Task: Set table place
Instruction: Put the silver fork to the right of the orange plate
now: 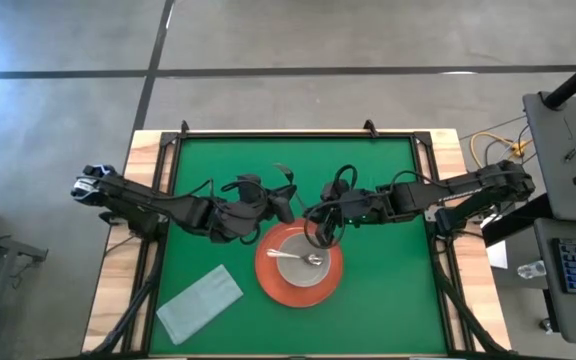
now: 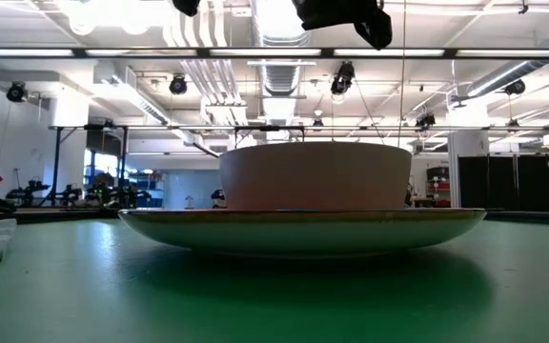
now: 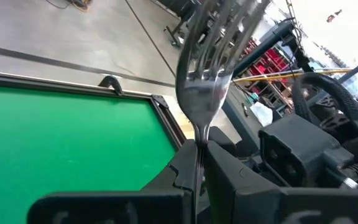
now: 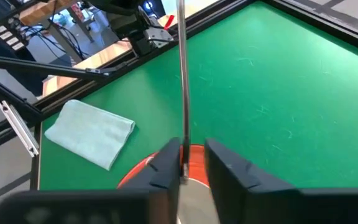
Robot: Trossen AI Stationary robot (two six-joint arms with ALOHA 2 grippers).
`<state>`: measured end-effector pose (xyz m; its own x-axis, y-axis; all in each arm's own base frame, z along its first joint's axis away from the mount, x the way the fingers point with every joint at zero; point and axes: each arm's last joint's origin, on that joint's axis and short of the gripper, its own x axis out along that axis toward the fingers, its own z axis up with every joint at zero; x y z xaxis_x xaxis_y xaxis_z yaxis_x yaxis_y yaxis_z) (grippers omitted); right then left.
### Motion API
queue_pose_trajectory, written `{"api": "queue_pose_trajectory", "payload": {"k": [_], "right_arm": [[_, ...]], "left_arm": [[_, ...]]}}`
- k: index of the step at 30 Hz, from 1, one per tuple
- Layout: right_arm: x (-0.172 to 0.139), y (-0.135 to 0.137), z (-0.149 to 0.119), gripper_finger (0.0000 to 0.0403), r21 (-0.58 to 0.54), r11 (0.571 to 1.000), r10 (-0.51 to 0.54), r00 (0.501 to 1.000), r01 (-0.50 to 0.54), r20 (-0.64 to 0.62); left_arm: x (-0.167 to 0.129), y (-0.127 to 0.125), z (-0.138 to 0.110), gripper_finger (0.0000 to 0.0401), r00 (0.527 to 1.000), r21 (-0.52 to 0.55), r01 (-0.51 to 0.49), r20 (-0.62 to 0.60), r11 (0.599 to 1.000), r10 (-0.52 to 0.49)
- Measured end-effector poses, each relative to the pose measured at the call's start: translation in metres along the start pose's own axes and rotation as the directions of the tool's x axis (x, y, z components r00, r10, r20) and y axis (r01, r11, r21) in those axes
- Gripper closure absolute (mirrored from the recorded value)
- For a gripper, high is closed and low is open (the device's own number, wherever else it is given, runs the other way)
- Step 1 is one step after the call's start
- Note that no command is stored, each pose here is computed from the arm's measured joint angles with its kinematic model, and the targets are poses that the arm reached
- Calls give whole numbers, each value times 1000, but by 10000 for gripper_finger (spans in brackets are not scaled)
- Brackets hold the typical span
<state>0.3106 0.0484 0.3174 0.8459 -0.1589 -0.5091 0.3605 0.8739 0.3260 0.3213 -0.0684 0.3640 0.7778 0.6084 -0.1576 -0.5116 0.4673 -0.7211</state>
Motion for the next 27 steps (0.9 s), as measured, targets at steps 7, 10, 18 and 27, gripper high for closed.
{"api": "queue_pose_trajectory", "payload": {"k": [7,10,18,27], "right_arm": [[0,-1,-1,390,-3,1000,-4,1000,4,-7],[1,-1,-1,391,-10,1000,-5,1000,5,-8],[1,-1,0,392,-8,1000,-5,1000,5,2],[-10,-12,9,392,21,999,-50,999,49,22]], "left_arm": [[1,2,-3,397,1000,10,11,-30,1000,-10],[1,3,-3,385,999,35,9,-37,999,-8],[0,4,-6,346,997,85,22,-80,996,-15],[-2,21,-14,265,982,132,-98,-146,986,118]]}}
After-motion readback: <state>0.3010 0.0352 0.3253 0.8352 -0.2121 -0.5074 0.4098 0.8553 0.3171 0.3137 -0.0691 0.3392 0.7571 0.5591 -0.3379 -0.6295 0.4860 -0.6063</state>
